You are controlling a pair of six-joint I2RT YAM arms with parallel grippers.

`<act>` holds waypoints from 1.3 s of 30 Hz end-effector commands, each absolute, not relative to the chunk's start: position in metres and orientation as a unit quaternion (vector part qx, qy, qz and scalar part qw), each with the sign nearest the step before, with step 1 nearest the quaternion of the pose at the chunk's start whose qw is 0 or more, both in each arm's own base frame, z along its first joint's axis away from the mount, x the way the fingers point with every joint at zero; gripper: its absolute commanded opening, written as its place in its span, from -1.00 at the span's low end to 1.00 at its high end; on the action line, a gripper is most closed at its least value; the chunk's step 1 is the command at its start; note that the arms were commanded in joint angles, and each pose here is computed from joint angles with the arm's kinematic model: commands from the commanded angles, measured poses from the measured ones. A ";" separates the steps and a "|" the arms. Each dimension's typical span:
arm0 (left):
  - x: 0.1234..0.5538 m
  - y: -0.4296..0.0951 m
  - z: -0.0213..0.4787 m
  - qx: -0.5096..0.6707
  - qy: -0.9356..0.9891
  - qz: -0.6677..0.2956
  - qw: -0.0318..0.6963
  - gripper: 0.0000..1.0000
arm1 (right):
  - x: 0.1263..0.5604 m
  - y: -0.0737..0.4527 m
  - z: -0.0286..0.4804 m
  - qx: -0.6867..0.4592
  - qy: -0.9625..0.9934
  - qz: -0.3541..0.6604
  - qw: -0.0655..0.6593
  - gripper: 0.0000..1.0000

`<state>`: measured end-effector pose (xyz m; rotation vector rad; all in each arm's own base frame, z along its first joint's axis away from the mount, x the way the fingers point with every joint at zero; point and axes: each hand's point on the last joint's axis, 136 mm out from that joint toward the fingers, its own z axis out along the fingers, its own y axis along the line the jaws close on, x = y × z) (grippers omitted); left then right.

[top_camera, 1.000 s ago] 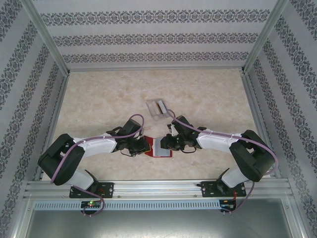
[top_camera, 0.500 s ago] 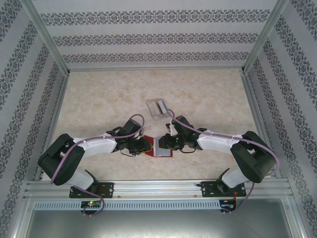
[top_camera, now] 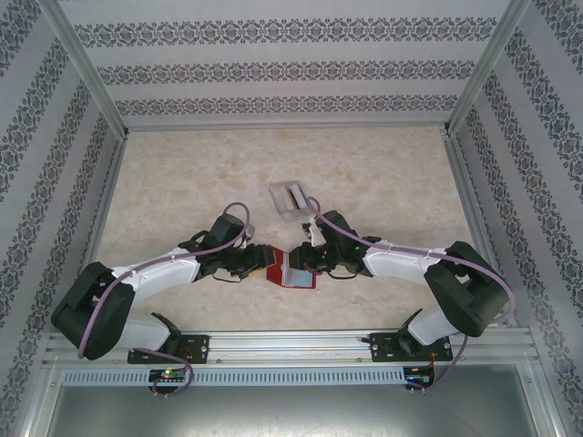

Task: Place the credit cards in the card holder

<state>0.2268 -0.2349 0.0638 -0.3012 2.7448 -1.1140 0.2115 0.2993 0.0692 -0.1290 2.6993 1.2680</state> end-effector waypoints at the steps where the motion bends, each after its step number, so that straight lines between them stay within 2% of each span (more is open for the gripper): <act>1: 0.230 -0.237 0.068 -0.095 0.911 -0.390 0.091 -0.05 | 0.206 0.305 0.066 -0.053 0.897 0.433 0.071 -0.56; 8: 0.232 -0.237 0.065 -0.086 0.915 -0.384 0.092 -0.59 | 0.208 0.311 0.071 -0.056 0.887 0.452 0.074 -0.44; 15: 0.233 -0.235 0.066 -0.082 0.918 -0.377 0.096 -0.97 | 0.209 0.313 0.070 -0.054 0.883 0.460 0.073 -0.44; 29: 0.231 -0.233 0.067 -0.079 0.921 -0.370 0.098 -1.00 | 0.208 0.313 0.053 -0.043 0.889 0.452 0.059 -0.62; 30: 0.231 -0.232 0.067 -0.079 0.921 -0.368 0.097 -0.91 | 0.209 0.313 0.053 -0.044 0.889 0.452 0.059 -0.65; 32: 0.232 -0.232 0.067 -0.080 0.921 -0.367 0.099 -0.58 | 0.209 0.313 0.052 -0.045 0.890 0.451 0.059 -0.65; 34: 0.232 -0.233 0.068 -0.080 0.920 -0.370 0.100 -0.39 | 0.209 0.312 0.048 -0.043 0.892 0.446 0.056 -0.63; 38: 0.234 -0.235 0.074 -0.073 0.918 -0.375 0.106 0.01 | 0.209 0.308 0.037 -0.034 0.900 0.431 0.051 -0.40; 39: 0.234 -0.235 0.074 -0.071 0.918 -0.375 0.107 0.05 | 0.209 0.307 0.034 -0.031 0.902 0.427 0.048 -0.39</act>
